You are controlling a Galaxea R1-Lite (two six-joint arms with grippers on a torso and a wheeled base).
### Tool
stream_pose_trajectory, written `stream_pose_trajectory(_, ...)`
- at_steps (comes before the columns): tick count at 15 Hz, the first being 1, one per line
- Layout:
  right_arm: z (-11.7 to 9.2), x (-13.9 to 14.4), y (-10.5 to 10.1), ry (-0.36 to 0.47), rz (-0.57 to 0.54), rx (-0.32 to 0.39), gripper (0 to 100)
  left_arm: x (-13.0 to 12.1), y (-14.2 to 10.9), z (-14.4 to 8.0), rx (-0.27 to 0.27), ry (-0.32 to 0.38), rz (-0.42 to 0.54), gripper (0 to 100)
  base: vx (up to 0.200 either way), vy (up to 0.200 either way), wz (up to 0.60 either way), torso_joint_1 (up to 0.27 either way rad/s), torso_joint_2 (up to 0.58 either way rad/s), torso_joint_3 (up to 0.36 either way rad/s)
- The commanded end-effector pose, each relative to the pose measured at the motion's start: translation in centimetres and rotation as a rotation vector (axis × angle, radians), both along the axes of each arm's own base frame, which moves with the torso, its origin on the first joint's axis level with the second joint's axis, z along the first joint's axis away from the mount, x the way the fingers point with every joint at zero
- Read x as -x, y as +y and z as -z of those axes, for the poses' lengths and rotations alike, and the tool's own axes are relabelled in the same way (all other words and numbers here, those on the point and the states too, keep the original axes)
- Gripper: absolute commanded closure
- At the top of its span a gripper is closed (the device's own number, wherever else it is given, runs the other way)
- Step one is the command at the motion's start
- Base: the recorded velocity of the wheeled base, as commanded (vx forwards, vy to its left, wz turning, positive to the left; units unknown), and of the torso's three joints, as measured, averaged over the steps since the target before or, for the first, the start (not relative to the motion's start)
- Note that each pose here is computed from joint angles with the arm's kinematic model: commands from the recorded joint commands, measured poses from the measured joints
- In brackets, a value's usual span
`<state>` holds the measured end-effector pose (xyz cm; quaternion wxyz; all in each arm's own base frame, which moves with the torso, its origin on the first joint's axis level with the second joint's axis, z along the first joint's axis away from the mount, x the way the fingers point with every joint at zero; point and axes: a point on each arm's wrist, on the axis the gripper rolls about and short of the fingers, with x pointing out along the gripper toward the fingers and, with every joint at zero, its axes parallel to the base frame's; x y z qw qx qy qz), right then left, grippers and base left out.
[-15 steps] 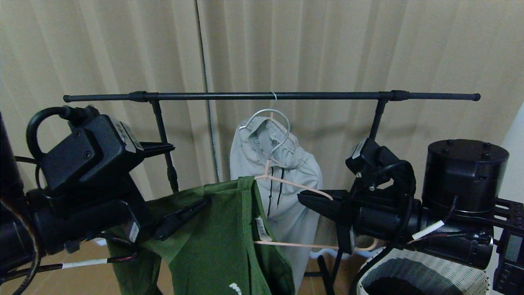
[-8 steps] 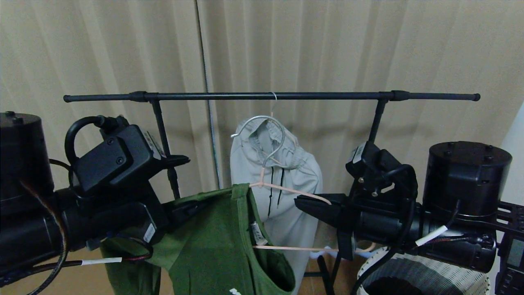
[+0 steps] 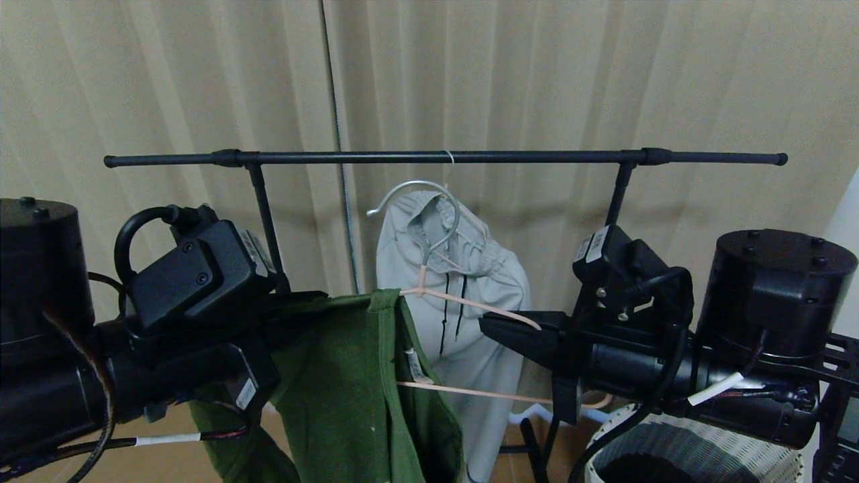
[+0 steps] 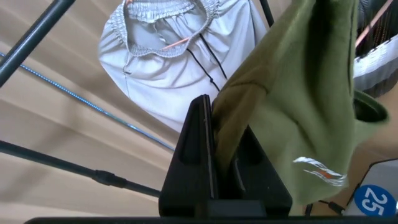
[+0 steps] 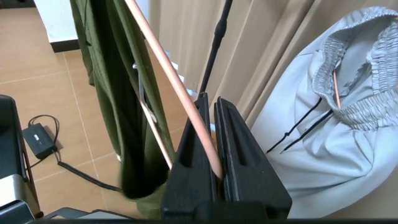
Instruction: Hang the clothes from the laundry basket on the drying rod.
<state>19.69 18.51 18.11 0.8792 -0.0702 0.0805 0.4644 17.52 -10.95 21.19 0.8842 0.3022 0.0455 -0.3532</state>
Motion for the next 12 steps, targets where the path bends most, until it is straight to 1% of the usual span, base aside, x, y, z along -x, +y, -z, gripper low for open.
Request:
stream_pose_trajectory(1, -0.1, 0.0, 0.0, -0.004, 0.0, -0.004, 100, 0.1, 0.1, 0.1, -0.002, 0.002, -0.003, 100, 0.0, 0.0, 0.0, 0.0, 0.0, 0.0)
stream_pose_trajectory(6, 0.0, 0.0, 0.0, 0.001, 0.0, -0.001, 100, 0.0, 0.3, 0.0, 0.005, -0.013, -0.017, 100, 0.0, 0.0, 0.0, 0.0, 0.0, 0.0)
stream_pose_trajectory(7, 0.0, 0.0, 0.0, 0.002, 0.002, 0.0, 0, 0.0, 0.3, 0.0, 0.006, -0.012, -0.019, 100, 0.0, 0.0, 0.0, 0.0, 0.0, 0.0)
stream_pose_trajectory(10, 0.1, 0.0, -0.2, 0.001, 0.013, 0.005, 0, 0.0, 0.4, 0.0, 0.002, -0.017, -0.044, 100, 0.0, 0.0, 0.0, 0.0, 0.0, 0.0)
stream_pose_trajectory(11, -0.2, 0.0, -1.0, -0.01, 0.034, -0.003, 0, -0.4, 1.2, 0.1, -0.015, -0.025, -0.126, 100, 0.0, 0.0, 0.0, 0.0, 0.0, 0.0)
stream_pose_trajectory(12, -0.3, 0.3, -1.4, -0.013, 0.039, -0.006, 0, -0.5, 1.4, 0.1, -0.024, -0.03, -0.162, 100, 0.0, 0.0, 0.0, 0.0, 0.0, 0.0)
